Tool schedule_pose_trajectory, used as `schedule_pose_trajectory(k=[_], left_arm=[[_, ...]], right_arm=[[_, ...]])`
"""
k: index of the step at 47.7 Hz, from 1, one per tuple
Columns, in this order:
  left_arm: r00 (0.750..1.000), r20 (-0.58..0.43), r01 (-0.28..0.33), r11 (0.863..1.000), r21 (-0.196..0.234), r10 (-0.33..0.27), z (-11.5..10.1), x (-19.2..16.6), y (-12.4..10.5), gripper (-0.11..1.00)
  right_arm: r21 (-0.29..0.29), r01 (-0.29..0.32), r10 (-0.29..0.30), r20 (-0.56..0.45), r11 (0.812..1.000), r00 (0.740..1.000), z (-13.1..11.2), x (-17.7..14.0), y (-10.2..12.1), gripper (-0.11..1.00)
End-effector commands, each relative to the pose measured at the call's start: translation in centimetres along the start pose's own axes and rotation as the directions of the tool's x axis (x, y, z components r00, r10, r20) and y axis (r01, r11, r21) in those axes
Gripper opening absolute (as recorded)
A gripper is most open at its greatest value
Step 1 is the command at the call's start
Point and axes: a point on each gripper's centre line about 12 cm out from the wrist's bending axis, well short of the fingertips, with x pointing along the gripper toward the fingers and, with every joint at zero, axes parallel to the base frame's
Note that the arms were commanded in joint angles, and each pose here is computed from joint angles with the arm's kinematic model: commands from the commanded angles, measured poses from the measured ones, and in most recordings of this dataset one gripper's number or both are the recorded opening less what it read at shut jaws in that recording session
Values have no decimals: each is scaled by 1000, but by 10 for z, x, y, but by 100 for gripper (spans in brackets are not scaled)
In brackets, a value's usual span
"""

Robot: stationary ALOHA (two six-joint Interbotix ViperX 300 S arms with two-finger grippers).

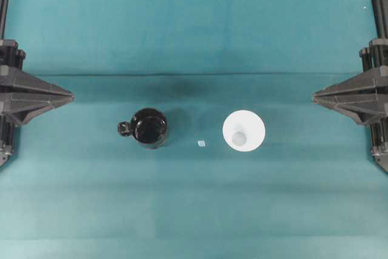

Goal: Put a paper cup into the cup holder on your left arm.
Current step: 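Move both grippers inward toward the black holder and white cup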

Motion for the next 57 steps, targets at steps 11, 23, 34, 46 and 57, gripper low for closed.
schedule_pose_trajectory(k=[11,23,34,46,57], left_arm=[[987,-159,-7,1000,-20,3,-7,16,1,3],[934,-357,-15,1000,-25,5,-35,19,1,3],[825,-564,-26,999,-26,6,-69,25,1,3],[769,-639,-25,999,-21,6,-83,31,1,3],[704,-710,-25,1000,-11,10,-95,35,2,3]], right_arm=[[74,16,2,-231,997,973,-15,11,1,1],[105,45,3,-414,993,910,-33,8,1,-1],[119,64,4,-500,991,866,-45,5,1,-1],[124,100,5,-648,987,761,-68,2,1,-1],[113,110,4,-714,987,701,-82,5,1,-1]])
